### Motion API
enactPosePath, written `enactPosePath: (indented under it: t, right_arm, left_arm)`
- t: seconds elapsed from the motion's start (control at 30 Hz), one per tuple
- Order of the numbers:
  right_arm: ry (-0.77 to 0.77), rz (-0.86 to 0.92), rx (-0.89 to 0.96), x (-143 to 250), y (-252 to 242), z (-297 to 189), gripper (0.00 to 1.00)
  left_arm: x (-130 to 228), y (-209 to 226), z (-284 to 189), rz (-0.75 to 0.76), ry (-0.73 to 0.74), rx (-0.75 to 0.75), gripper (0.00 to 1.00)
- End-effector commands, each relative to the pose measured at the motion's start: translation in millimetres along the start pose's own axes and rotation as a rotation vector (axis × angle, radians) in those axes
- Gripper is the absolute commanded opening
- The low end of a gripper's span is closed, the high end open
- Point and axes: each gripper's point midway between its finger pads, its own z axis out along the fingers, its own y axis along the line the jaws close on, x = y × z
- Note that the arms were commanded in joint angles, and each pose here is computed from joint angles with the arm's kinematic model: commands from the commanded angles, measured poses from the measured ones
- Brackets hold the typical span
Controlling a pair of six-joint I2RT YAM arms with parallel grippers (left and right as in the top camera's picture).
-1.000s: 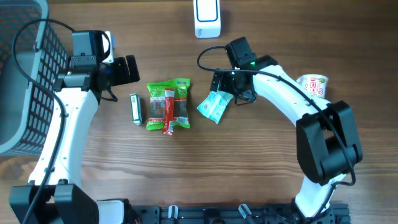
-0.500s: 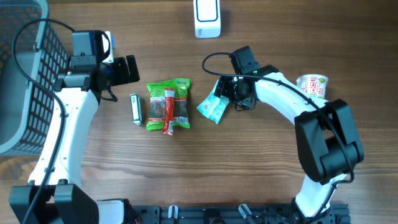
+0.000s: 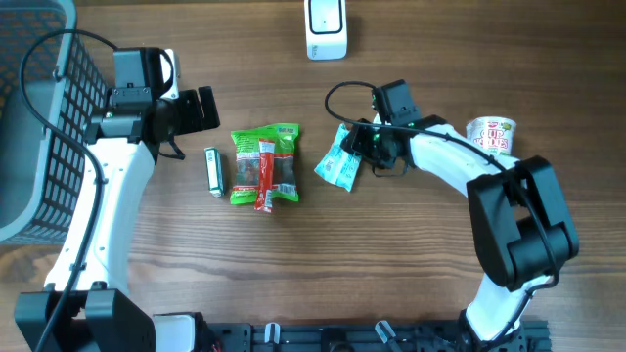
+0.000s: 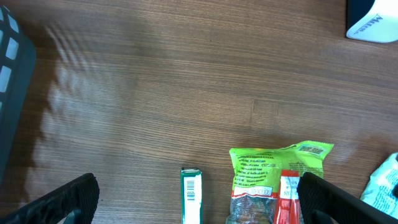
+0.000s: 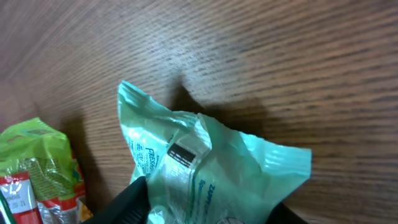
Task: Scan the item barcode
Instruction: 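Grasp the mint-green packet with the right gripper and lift it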
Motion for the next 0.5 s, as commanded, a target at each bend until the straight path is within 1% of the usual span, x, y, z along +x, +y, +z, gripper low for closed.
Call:
enactPosePath:
  t: [0.0,0.03,0.13,0.23,0.3,0.37,0.4,0.47]
  right_arm:
    - [0.017,-0.076,-0.002,8,-5,2,0.10]
    - [0.006,-0.125,-0.011,4,-2,-3,0.04]
    - [-0.030,-0.185,-0.036,-4,7,-20,0.04]
    - [-0.060,-0.194,-0.063,-11,15,-43,0.04]
    - [-0.058,-0.261,-0.124,-9,27,-60,0.04]
    - [-0.036,-0.369,-0.256,-2,49,-82,0.04]
    - [0.022,-0.484,-0.500,18,83,-120,0.04]
    - [0.063,-0.467,-0.606,26,94,-141,0.04]
  left_arm:
    - [-2,2,0,0.001,-0.005,-0.010,1.00]
    - [-2,2,0,0.001,-0.005,-0.010,1.00]
    - [-2,2,0,0.001,-0.005,-0.010,1.00]
    - [-2,2,0,0.001,-0.005,-0.010,1.00]
    - [-2,2,0,0.001,-0.005,-0.010,1.00]
    - [-2,2,0,0.001,-0.005,-0.010,1.00]
    - [-2,2,0,0.001,-0.005,-0.010,1.00]
    - [-2,2,0,0.001,-0.005,-0.010,1.00]
